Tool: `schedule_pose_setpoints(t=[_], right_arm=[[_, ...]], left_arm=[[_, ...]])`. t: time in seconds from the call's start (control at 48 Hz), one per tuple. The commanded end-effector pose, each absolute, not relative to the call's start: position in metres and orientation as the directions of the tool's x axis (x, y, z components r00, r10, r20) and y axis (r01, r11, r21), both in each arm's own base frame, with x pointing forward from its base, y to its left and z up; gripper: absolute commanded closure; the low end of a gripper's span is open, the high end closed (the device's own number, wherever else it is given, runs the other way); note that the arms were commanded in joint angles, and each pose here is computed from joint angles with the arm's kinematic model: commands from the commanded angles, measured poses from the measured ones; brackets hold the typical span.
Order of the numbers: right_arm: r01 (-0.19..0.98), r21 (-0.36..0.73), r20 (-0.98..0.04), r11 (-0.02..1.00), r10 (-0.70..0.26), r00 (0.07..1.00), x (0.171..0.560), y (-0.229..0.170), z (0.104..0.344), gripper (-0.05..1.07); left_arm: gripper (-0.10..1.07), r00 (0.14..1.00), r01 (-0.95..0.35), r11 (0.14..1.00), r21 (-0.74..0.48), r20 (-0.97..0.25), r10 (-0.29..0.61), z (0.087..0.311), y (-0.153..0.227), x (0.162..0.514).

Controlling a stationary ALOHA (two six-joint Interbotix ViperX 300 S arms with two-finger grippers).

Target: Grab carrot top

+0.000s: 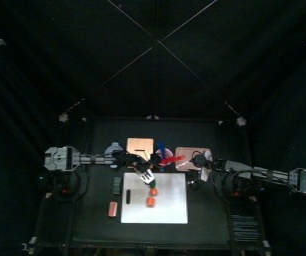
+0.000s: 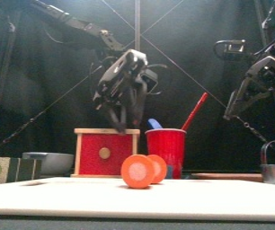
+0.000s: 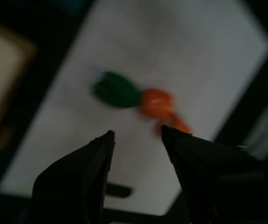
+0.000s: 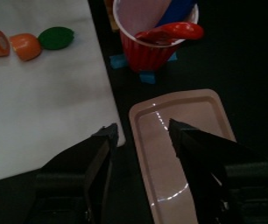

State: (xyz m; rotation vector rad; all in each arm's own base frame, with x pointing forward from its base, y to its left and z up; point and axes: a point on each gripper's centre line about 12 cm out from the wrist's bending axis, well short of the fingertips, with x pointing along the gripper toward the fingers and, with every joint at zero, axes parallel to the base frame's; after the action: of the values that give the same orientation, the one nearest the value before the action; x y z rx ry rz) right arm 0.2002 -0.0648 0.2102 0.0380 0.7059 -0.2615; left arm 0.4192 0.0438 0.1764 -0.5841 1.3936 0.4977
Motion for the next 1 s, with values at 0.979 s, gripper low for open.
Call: schedule_pose_setpoints(t=[0.979], right_arm=[[0.246, -0.032, -0.731, 0.969, -0.191, 0.656, 0.188, -0.06, 0.19, 0.18]], left_arm=[[0.11, 0.248, -0.965, 0.104, -0.242, -0.967, 0.052, 0.131, -0.051, 0.472]])
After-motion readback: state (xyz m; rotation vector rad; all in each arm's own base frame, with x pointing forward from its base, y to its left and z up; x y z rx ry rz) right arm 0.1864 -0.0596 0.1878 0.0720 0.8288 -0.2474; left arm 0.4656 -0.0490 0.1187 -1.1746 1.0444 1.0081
